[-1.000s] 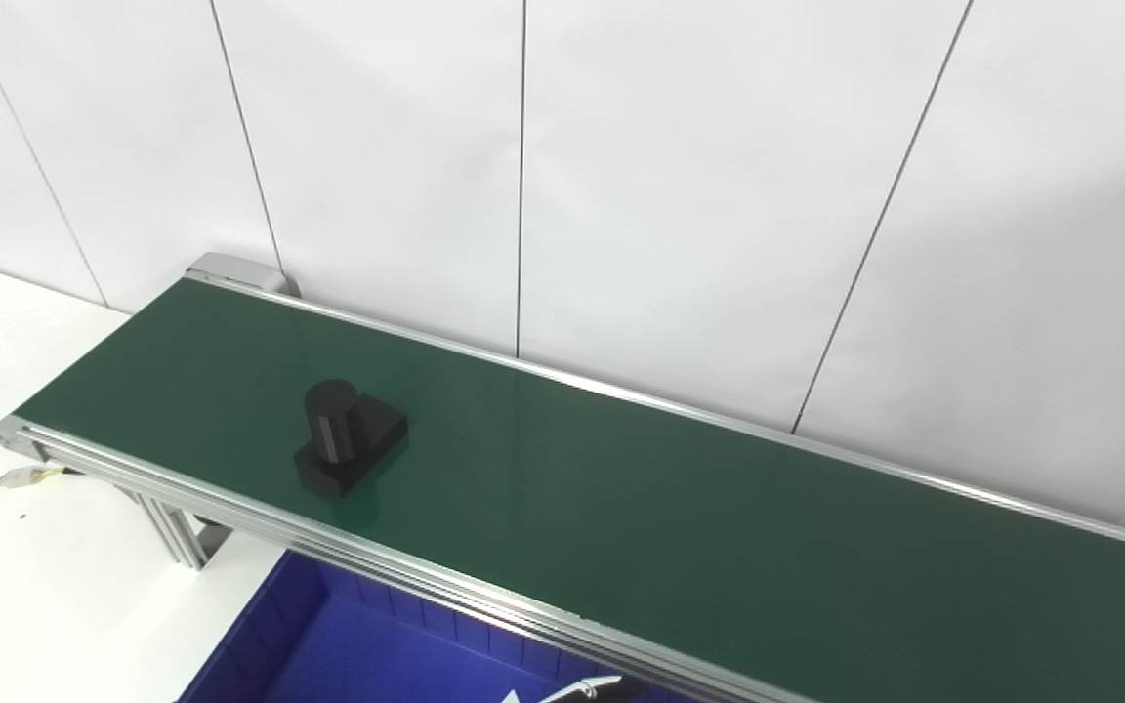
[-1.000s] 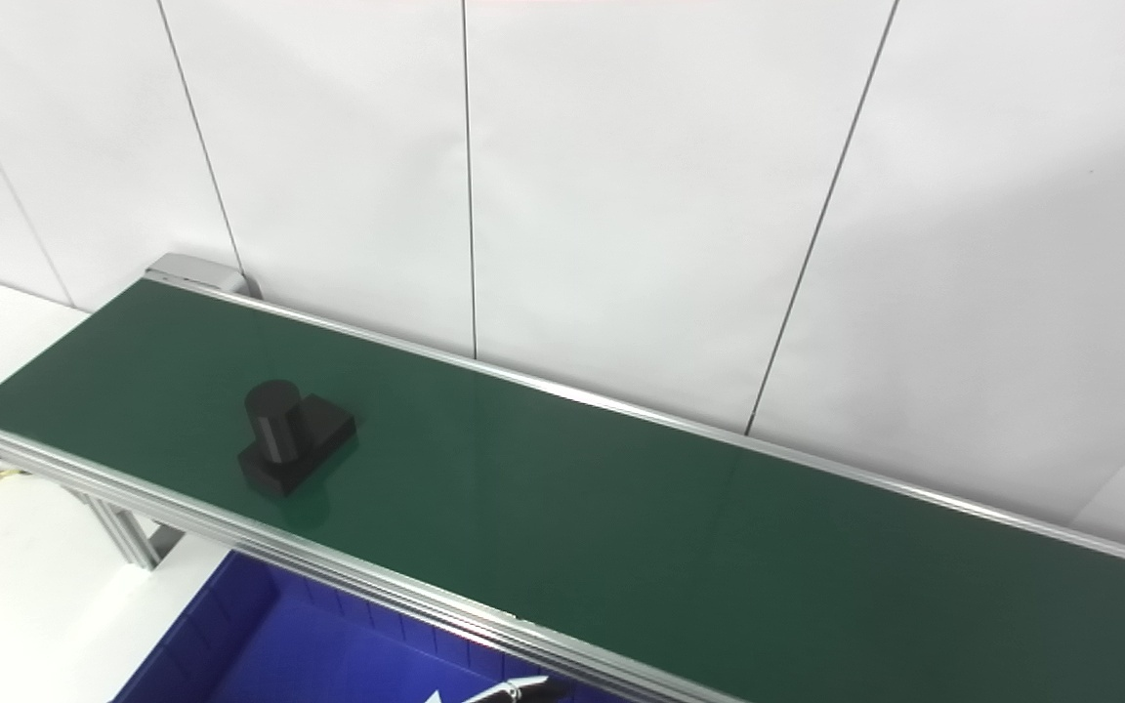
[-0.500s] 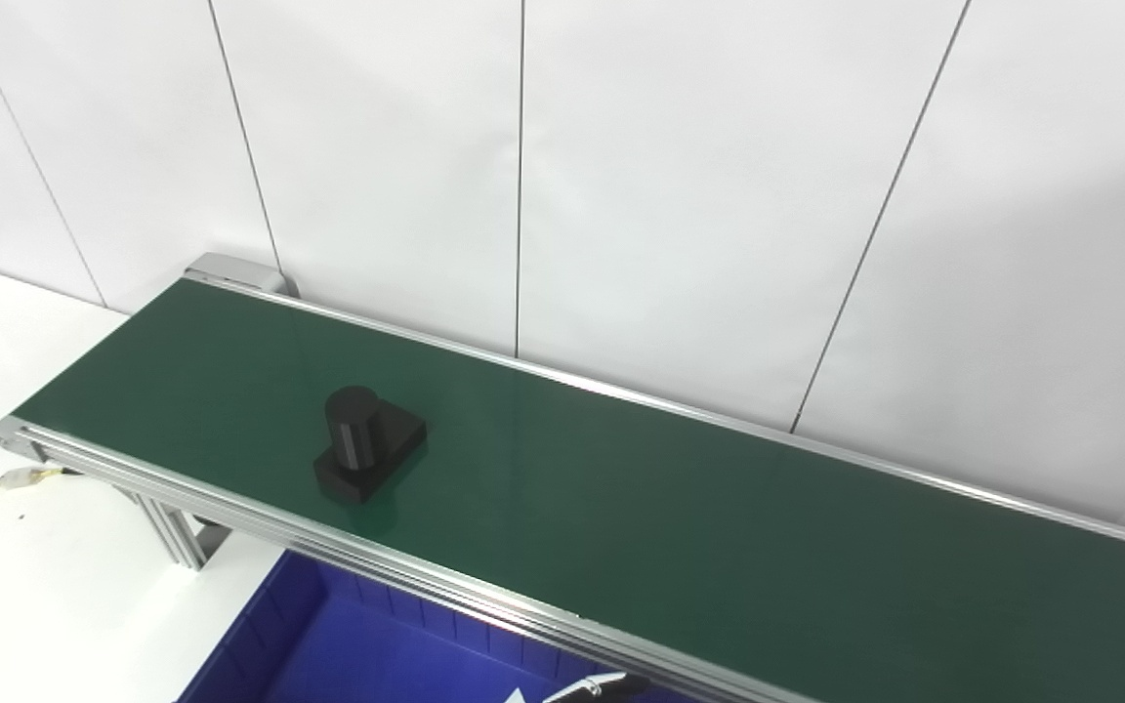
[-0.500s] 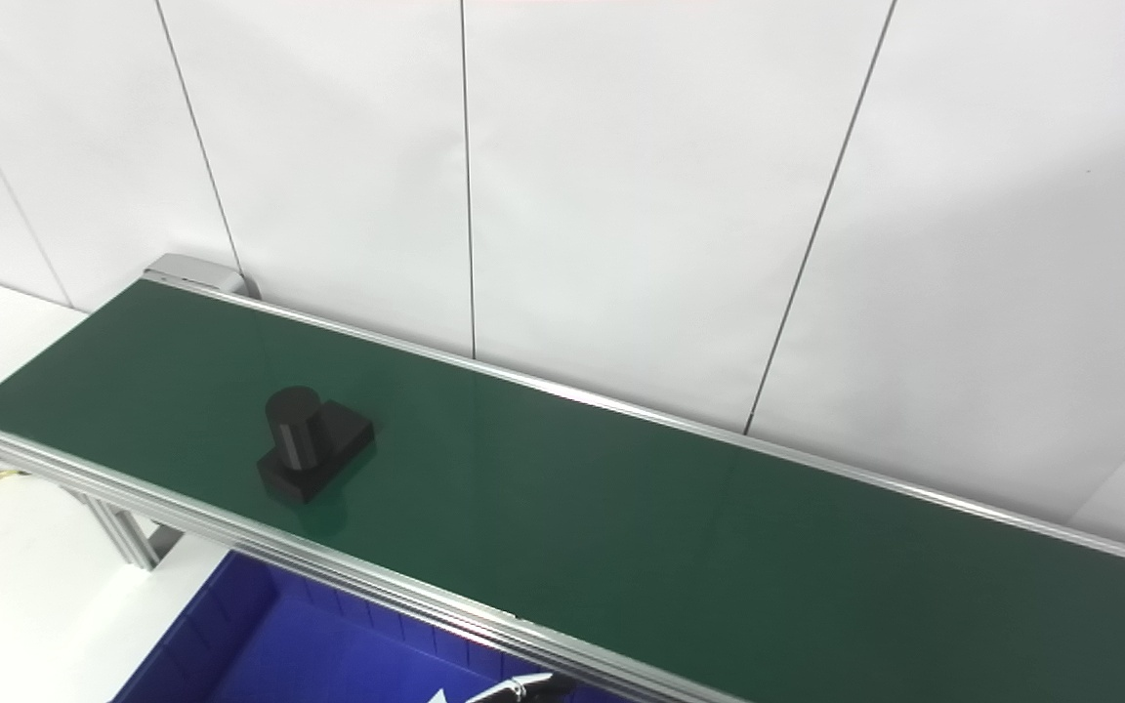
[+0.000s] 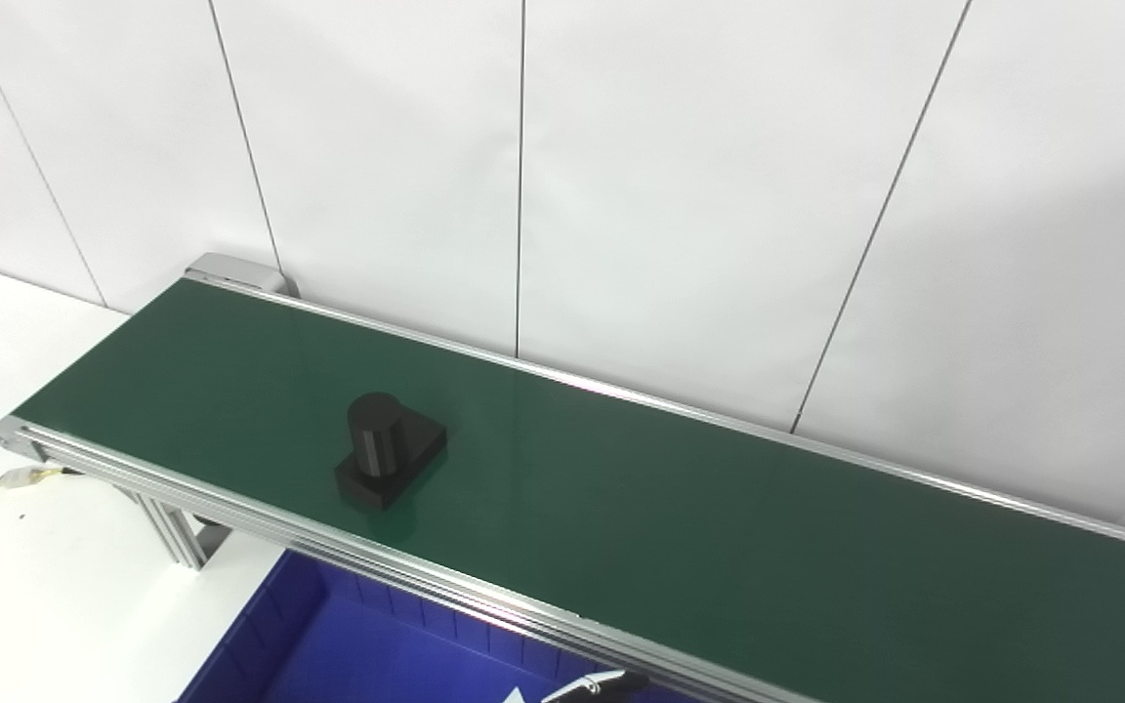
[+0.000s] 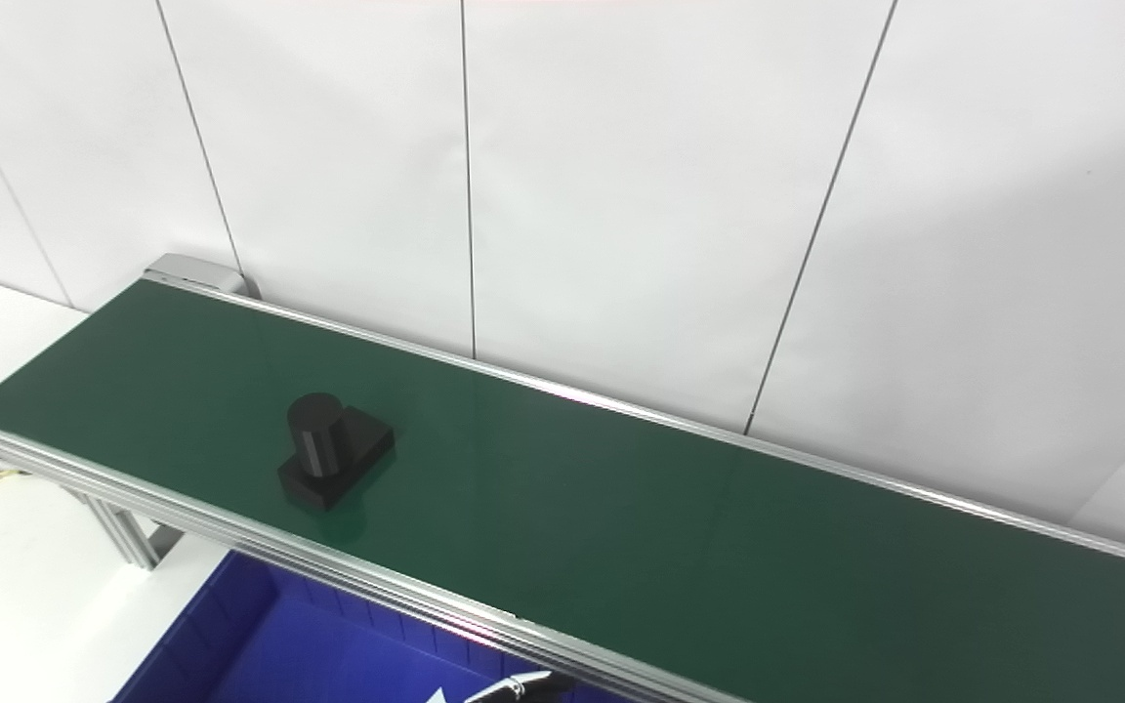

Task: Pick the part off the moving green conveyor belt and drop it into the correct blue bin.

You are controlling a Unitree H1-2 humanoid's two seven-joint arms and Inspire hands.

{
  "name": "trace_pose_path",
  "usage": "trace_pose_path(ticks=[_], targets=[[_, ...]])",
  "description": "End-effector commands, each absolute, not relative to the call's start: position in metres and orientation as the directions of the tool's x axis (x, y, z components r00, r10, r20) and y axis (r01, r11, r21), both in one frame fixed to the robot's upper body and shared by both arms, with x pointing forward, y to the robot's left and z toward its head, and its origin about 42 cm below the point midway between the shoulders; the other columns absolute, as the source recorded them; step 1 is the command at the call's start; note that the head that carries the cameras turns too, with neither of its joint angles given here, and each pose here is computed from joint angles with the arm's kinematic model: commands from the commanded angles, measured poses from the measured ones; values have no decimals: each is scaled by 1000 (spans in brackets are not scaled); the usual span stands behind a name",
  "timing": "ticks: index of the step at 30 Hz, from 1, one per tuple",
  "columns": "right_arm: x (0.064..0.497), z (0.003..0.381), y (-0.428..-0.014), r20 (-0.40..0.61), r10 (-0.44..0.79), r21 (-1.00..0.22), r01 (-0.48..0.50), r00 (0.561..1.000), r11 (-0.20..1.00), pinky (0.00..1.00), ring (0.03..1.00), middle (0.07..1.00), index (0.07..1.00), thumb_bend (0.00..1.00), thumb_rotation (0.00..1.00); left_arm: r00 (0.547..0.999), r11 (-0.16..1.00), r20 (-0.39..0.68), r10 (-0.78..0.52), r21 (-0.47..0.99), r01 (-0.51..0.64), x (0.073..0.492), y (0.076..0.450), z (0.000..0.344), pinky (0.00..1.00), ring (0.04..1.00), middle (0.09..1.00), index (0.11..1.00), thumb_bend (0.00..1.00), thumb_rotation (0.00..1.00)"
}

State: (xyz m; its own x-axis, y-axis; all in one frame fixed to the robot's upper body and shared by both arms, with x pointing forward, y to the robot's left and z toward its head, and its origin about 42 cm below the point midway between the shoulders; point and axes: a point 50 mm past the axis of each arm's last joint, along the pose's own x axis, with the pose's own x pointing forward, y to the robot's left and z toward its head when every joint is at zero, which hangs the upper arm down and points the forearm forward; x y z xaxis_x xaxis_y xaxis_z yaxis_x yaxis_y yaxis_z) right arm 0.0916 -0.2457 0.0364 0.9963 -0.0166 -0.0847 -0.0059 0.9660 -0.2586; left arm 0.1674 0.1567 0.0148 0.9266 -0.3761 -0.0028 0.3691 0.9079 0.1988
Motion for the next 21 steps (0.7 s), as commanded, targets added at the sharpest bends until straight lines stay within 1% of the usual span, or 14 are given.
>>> trace_pose_path(ticks=[1,2,3,5,7,8,10,12,14,16,17,18,19,21], targets=[[92,44,-245,-22,-18,-256,12,1000,967,900,921,939,982,653,12,926,915,69,-371,200,352,173,157,24,763,854,883,842,1000,267],[92,44,-246,-24,-20,-257,13,1000,966,897,922,940,983,655,16,926,914,69,-371,201,352,173,156,24,758,852,882,842,1000,270],[92,45,-246,-23,-21,-257,14,1000,966,867,919,939,981,660,12,926,914,68,-372,201,352,173,156,24,750,850,882,842,1000,270],[92,45,-246,-18,-23,-257,17,1000,966,847,917,940,979,661,6,926,914,67,-372,201,353,173,156,24,745,852,884,842,1000,274],[92,45,-246,-23,-26,-258,19,999,966,846,914,941,979,659,11,926,914,68,-372,200,353,173,155,24,746,851,883,842,1000,275],[92,45,-246,-29,-27,-255,18,999,967,857,906,939,979,656,36,926,915,67,-372,196,353,173,155,24,753,852,881,841,1000,275],[92,45,-246,-28,-24,-260,16,999,966,848,896,935,982,654,17,926,916,66,-371,189,354,173,155,24,758,852,880,840,1000,271],[92,44,-246,-27,-22,-259,15,999,966,847,904,936,981,655,30,926,916,66,-372,190,354,173,155,24,758,851,879,840,1000,269],[92,44,-246,-25,-24,-248,17,999,968,798,886,937,980,659,29,926,915,66,-372,194,353,174,155,23,754,851,879,839,1000,274],[92,44,-246,-21,-27,-255,21,999,967,815,895,936,978,659,31,927,916,66,-370,192,352,174,154,23,751,849,878,837,1000,275],[93,44,-246,-21,-28,-256,21,999,966,850,899,931,974,665,20,926,916,66,-370,193,352,174,154,23,751,849,878,837,1000,275],[93,44,-246,-23,-29,-253,22,999,967,860,904,932,975,665,14,926,915,67,-371,196,352,174,154,23,752,850,880,838,1000,277],[93,44,-246,-24,-29,-253,22,999,967,841,899,933,976,668,7,926,915,67,-371,196,352,174,154,23,753,851,881,839,1000,279],[93,45,-246,-22,-27,-256,21,999,966,872,912,933,975,667,0,927,916,68,-369,196,351,174,153,23,758,852,880,838,1000,275]])
